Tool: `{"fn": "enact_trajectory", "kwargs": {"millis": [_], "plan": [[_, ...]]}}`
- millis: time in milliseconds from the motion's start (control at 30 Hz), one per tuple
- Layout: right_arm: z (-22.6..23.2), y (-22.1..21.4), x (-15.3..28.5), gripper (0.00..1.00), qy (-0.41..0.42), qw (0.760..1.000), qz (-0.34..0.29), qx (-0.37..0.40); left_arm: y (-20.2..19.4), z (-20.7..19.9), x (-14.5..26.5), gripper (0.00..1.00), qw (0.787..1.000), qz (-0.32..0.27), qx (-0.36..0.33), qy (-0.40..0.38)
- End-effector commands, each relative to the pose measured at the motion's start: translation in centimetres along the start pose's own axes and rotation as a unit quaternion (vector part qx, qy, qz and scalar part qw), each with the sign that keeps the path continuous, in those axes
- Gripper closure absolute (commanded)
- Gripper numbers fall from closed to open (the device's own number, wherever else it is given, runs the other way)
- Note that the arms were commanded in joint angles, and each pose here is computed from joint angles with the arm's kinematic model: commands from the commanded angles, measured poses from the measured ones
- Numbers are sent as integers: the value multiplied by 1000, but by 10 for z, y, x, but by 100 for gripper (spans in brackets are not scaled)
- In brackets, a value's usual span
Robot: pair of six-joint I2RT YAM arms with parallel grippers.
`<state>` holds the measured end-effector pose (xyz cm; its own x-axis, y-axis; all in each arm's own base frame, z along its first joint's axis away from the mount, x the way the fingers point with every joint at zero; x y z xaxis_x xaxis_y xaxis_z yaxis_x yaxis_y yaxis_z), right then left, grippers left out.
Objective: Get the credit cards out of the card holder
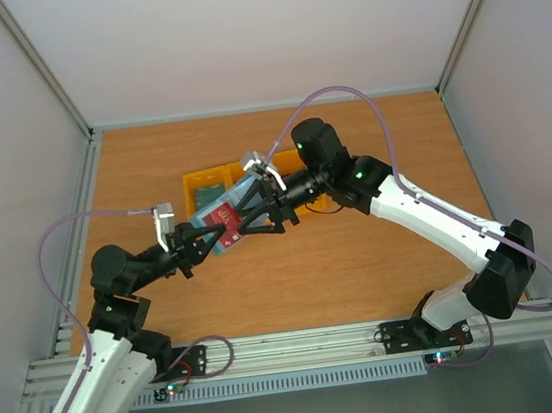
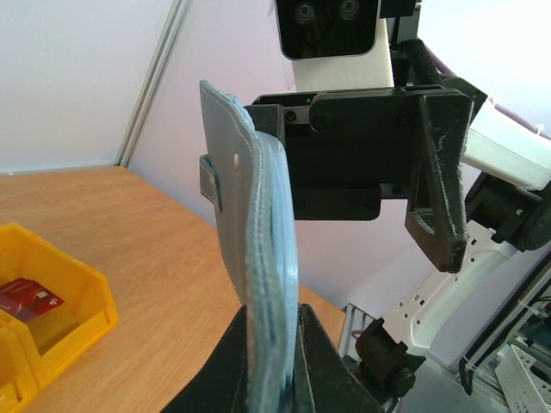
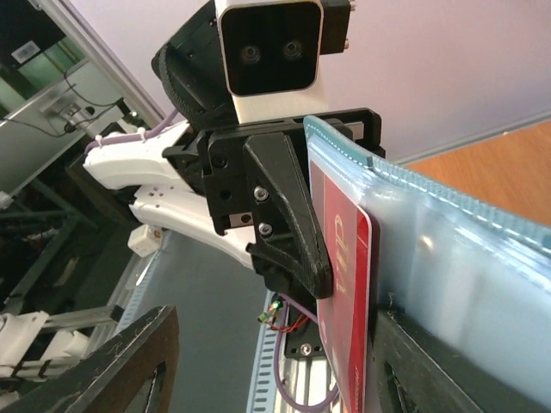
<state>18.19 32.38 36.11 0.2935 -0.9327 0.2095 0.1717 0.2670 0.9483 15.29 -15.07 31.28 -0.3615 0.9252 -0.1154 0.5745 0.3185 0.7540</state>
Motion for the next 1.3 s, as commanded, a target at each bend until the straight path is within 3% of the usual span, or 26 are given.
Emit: {"fn": "enact_trajectory", "kwargs": {"millis": [0, 267, 533, 900, 1267], "plan": [[9, 27, -9, 37, -5, 996, -45, 77, -5, -24, 1, 100, 996, 25, -55, -65], [5, 41, -10, 37, 12, 995, -69, 75, -6, -25, 2, 100, 995, 23, -61, -69], [8, 4, -13, 52, 10, 1000, -19, 20, -1, -23, 1, 100, 997, 9, -53, -57], [24, 4, 2, 46, -18, 999, -13, 28, 1, -22, 1, 100, 997, 3, -57, -51], [8, -14, 5, 43, -79, 997, 23, -4, 1, -26, 3, 100, 996, 1, -69, -58]]}}
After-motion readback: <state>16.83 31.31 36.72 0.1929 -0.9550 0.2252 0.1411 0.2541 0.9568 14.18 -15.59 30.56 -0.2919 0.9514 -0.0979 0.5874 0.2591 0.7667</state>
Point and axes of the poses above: each gripper's point midway between its finger pads, its own x axis back along the fingers, its own z axis along the line the jaws close on, y = z × x, the point moved 5 cm from there along x, back along the fingers, and after that the axes turned 14 degrees about x, right-handed, at the moved point
